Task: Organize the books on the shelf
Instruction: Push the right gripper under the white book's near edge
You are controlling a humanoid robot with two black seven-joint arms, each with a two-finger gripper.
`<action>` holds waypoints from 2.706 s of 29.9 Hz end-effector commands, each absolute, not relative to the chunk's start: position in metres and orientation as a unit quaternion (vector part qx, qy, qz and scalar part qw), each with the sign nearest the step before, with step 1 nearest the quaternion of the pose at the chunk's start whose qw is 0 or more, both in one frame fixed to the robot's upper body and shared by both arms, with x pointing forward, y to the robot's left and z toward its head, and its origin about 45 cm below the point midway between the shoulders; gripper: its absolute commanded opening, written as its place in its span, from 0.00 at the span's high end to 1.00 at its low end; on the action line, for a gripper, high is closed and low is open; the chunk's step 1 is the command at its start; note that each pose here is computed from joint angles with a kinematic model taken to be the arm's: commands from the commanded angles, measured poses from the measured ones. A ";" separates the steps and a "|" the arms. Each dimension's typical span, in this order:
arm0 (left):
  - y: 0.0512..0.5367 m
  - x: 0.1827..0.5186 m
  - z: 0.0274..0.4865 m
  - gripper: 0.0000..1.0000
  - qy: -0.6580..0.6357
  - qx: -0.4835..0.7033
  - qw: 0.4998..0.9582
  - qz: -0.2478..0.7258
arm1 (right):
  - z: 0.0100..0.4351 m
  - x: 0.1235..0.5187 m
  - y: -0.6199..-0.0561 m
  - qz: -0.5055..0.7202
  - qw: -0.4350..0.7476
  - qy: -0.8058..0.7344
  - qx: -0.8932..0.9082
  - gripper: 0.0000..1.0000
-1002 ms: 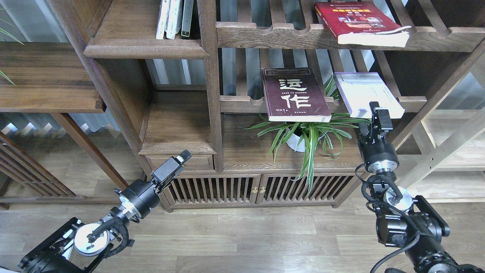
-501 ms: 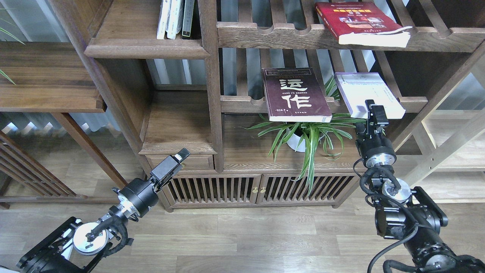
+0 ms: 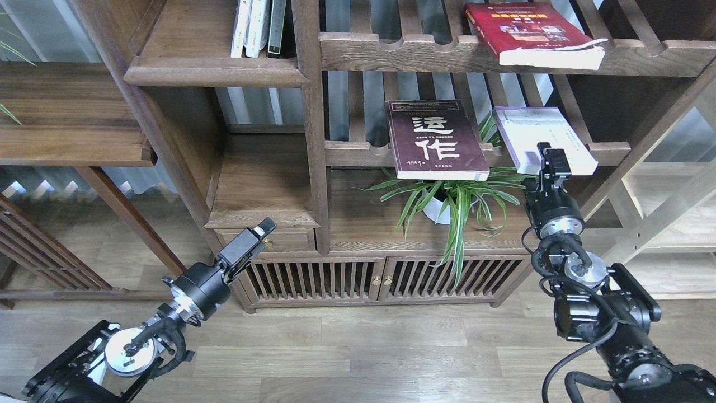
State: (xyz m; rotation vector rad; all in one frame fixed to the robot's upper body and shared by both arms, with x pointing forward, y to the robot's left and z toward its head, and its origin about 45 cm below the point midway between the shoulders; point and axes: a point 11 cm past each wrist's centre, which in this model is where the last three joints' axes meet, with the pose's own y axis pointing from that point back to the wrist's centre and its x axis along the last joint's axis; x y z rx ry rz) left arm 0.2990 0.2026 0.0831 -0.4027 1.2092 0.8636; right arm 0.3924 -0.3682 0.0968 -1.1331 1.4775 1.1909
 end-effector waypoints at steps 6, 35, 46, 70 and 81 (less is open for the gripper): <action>0.203 0.299 0.083 0.01 0.547 -0.182 0.717 0.392 | 0.101 0.391 -0.389 0.470 0.442 0.615 -0.454 0.00; 0.210 0.299 0.079 0.01 0.557 -0.194 0.702 0.398 | 0.112 0.406 -0.405 0.472 0.407 0.653 -0.431 0.13; 0.214 0.302 0.081 0.01 0.554 -0.199 0.701 0.404 | 0.109 0.406 -0.401 0.474 0.406 0.655 -0.426 0.33; 0.220 0.302 0.077 0.01 0.555 -0.197 0.695 0.412 | 0.112 0.405 -0.390 0.444 0.444 0.638 -0.445 0.94; 0.220 0.301 0.076 0.01 0.555 -0.197 0.695 0.413 | 0.117 0.404 -0.380 0.433 0.469 0.610 -0.470 0.96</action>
